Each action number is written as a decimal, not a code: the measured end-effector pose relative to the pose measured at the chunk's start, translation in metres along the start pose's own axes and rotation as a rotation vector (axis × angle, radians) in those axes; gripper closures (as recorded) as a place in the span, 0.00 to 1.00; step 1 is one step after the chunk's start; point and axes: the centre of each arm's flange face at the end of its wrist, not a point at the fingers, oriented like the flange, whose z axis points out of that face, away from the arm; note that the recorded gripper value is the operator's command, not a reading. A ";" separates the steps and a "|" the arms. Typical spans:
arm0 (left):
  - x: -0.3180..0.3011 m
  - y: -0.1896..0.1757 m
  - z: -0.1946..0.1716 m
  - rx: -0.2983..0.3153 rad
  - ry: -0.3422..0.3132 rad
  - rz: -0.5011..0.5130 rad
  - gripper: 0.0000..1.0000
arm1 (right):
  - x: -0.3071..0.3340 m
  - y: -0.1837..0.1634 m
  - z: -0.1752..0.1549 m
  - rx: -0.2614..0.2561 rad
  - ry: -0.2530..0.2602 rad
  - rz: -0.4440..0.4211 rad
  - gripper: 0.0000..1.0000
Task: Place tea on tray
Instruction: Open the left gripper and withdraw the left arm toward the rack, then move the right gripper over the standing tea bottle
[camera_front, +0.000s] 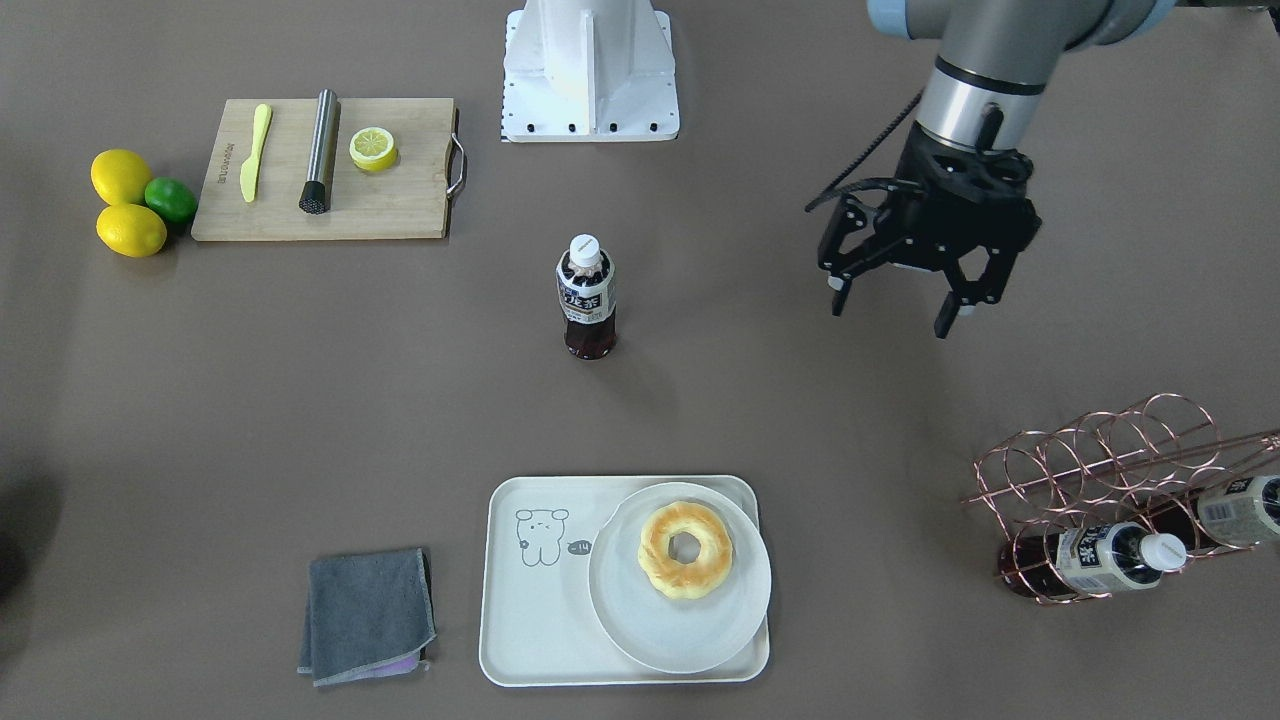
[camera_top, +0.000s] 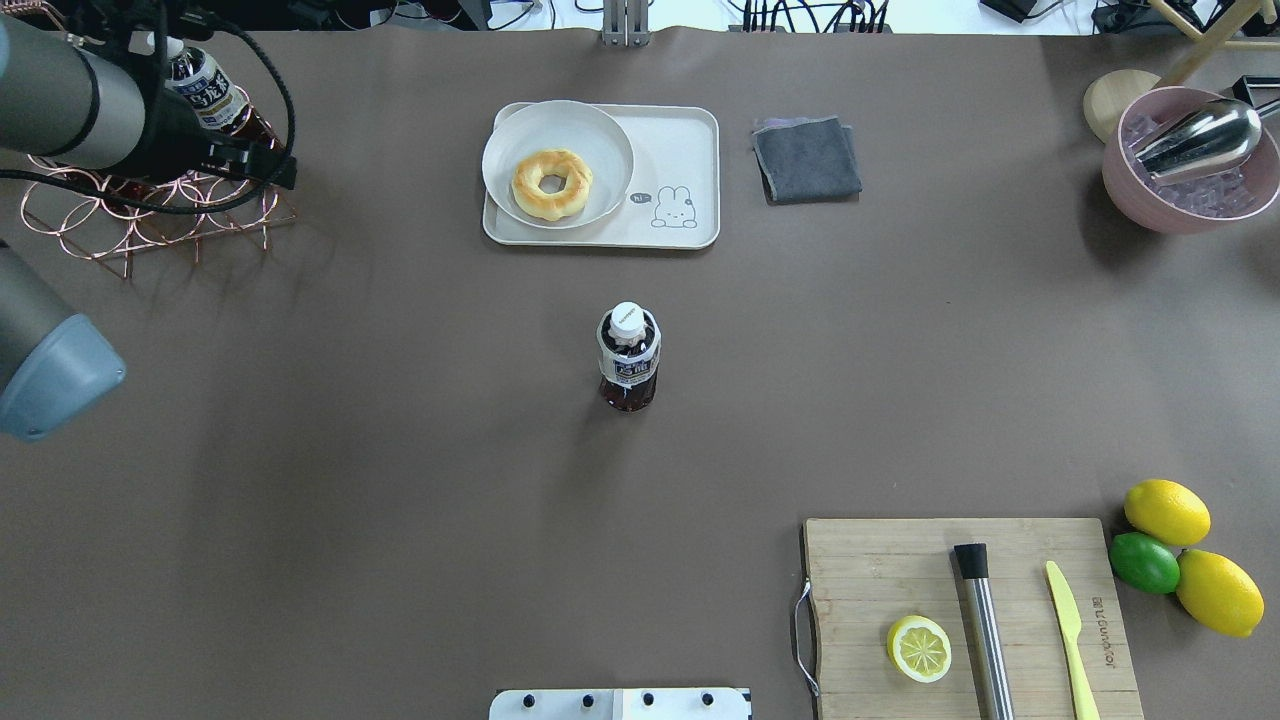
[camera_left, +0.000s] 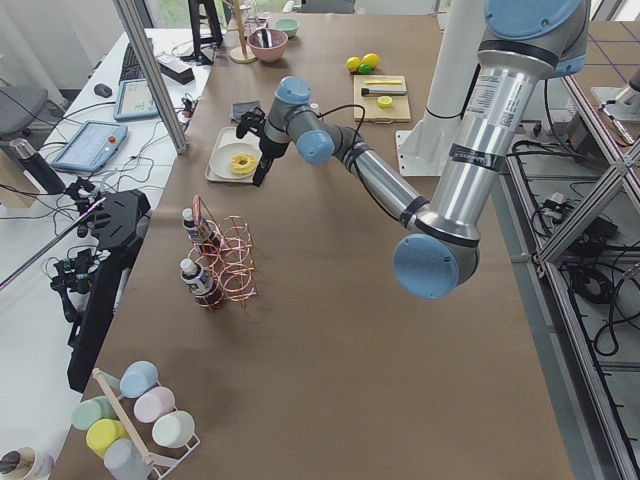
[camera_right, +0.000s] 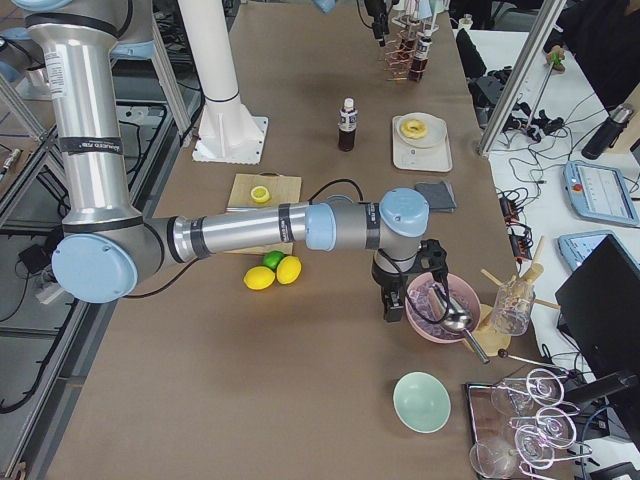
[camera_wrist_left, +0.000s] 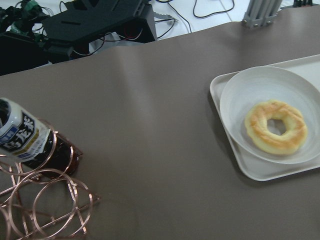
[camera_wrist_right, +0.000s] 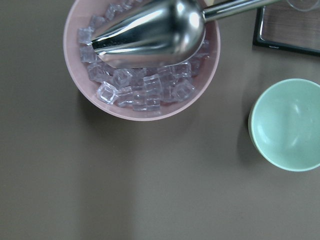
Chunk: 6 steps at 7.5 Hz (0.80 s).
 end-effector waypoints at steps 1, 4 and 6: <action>-0.043 0.012 0.000 -0.083 0.026 -0.028 0.02 | -0.014 -0.011 0.000 0.001 -0.003 -0.025 0.00; -0.190 0.050 -0.015 -0.204 0.044 0.087 0.02 | -0.066 -0.029 -0.014 -0.014 -0.030 -0.079 0.00; -0.258 0.061 -0.023 -0.210 0.004 0.113 0.02 | -0.145 -0.053 -0.060 -0.048 -0.043 -0.080 0.00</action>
